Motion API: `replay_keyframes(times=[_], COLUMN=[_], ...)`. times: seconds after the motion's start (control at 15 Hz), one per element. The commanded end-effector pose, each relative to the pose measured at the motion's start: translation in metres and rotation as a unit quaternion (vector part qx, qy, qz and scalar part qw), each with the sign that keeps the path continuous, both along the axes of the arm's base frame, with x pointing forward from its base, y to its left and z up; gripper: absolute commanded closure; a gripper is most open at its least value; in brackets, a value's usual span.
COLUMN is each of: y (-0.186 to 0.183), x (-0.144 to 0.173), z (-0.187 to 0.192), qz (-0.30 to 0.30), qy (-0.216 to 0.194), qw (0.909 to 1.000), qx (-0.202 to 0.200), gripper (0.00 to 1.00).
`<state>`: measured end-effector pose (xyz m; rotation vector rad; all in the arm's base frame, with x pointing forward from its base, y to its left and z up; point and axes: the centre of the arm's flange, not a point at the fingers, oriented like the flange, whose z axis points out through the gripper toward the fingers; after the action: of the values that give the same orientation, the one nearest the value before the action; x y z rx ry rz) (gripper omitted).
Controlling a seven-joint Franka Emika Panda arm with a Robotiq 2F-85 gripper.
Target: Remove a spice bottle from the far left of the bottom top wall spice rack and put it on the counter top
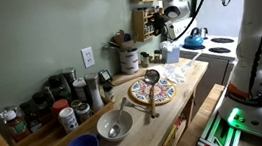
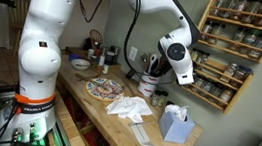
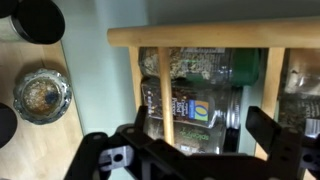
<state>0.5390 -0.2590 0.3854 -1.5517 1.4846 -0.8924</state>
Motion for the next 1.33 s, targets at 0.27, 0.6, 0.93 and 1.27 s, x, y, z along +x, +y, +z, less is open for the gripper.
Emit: replay_keyframes(times=[0.27,0.6,0.93,1.27], y=[-0.001,0.001,0.004,-0.001], x=[0.009,0.011,0.01,-0.001], z=[-0.017,-0.017,-0.022,-0.022], qz=[-0.014,-0.01,-0.003,-0.004], qy=[-0.022,-0.03,-0.018,0.002], qw=[0.9996,0.9994,0.9998,1.0], qx=[0.01,0.013,0.007,0.001], gripper=[0.0,0.0,0.0,0.0])
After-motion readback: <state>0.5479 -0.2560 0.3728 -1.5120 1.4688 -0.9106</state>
